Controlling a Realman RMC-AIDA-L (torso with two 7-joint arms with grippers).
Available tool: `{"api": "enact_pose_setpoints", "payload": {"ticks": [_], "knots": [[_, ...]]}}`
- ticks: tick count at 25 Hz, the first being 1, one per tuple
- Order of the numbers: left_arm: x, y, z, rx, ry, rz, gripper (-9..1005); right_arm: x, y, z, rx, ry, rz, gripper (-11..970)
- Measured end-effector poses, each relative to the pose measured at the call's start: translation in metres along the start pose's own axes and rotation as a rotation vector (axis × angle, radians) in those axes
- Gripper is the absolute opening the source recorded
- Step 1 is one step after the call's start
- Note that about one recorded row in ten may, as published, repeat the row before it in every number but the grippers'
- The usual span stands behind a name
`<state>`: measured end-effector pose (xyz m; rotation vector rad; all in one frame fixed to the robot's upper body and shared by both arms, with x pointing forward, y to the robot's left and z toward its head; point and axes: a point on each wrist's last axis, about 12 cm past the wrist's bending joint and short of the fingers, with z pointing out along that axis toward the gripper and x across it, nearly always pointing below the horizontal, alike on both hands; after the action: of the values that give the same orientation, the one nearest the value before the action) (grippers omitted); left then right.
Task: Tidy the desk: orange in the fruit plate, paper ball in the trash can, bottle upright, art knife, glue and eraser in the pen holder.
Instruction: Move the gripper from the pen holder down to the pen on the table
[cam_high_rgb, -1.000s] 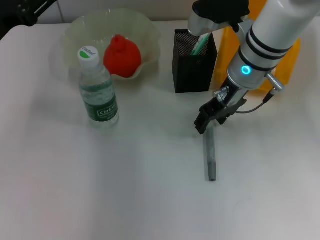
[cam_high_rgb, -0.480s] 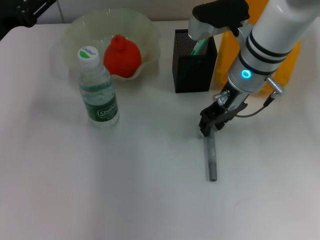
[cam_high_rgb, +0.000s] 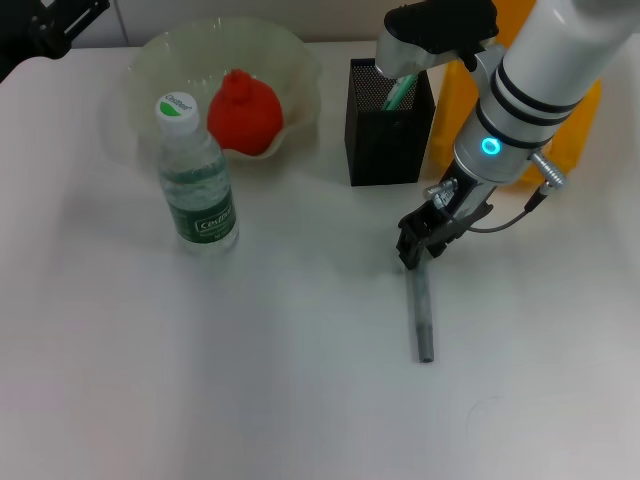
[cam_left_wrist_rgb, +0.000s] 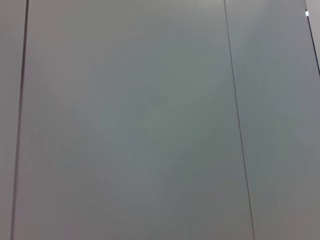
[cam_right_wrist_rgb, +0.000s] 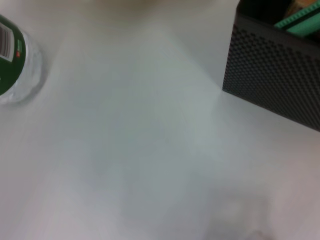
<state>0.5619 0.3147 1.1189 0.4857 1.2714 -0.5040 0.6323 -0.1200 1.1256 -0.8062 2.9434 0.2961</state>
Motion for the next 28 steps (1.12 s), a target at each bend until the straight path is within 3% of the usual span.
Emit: {"api": "enact_pose_setpoints", "payload": {"ticks": [19, 28], "knots": [[-0.0024, 0.0002, 0.0049, 0.001, -0.016, 0.013, 742, 0.0033, -0.0047, 0.0030, 0.005, 0.000, 0.005, 312], [-0.0023, -0.0006, 0.0058, 0.003, -0.018, 0.012, 742, 0.0044, -0.0066, 0.0033, 0.004, 0.001, 0.009, 148]]}}
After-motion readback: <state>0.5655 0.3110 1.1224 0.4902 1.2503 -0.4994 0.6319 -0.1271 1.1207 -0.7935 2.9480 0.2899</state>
